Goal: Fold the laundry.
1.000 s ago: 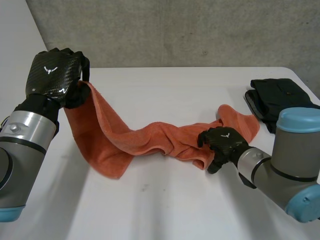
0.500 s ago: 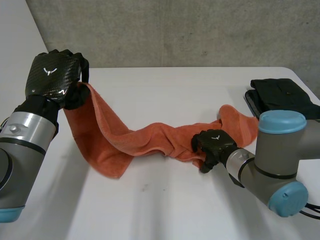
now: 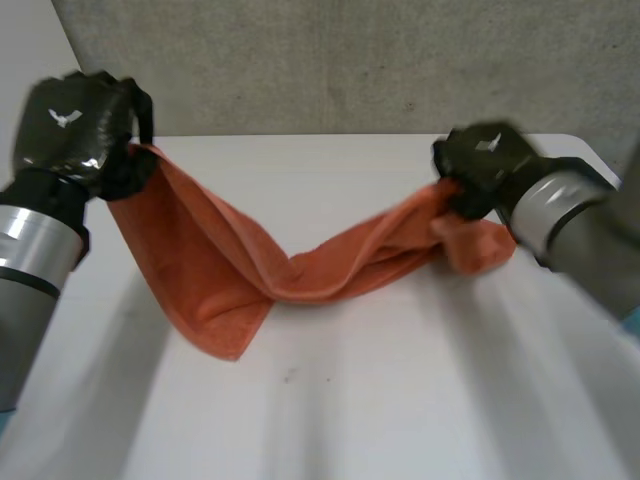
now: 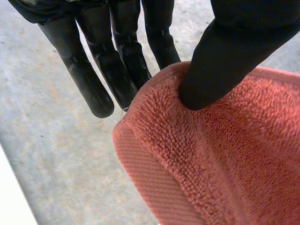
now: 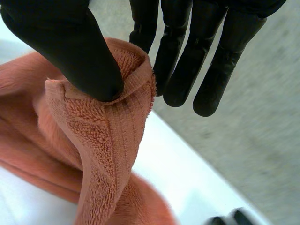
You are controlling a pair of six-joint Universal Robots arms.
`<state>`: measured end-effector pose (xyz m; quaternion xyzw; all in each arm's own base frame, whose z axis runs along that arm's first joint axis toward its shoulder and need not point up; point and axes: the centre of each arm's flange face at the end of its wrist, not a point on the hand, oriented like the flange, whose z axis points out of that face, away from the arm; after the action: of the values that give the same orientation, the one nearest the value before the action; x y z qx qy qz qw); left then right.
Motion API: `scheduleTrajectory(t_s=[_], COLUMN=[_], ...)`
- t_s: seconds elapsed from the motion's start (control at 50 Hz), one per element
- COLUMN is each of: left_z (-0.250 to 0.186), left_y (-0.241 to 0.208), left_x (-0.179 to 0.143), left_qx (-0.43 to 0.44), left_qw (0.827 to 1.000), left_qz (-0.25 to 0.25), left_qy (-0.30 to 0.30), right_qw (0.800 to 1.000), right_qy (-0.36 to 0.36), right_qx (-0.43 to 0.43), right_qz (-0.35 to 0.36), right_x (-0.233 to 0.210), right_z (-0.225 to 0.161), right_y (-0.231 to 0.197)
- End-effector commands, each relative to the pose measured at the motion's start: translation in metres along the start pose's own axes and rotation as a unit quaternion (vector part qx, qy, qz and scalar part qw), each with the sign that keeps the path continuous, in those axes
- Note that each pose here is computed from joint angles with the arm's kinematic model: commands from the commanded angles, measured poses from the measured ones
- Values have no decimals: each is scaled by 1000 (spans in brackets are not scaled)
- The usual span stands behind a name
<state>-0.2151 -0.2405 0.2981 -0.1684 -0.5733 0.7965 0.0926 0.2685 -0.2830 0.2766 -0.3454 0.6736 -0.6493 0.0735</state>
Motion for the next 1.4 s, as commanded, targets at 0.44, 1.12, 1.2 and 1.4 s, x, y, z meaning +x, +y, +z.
scheduleTrajectory(t_s=[0.44,1.12,1.2,1.4], left_z=[28,143,112,26], left_y=[126,19,61,142], left_x=[1,-54,-44,-10], left_qx=[-248,132,57,-117], left_qw=[957,982,991,989], left_qz=[133,118,106,86], left_qy=[66,-68,-53,27], right_qw=[947,942,966,987], right_qy=[-68,169,79,-45], right_qx=[-239,197,142,1], right_qz=[-202,-212,-199,-153], right_x=[27,84,49,6], right_z=[5,79,70,35], right_y=[82,-54,-3,108])
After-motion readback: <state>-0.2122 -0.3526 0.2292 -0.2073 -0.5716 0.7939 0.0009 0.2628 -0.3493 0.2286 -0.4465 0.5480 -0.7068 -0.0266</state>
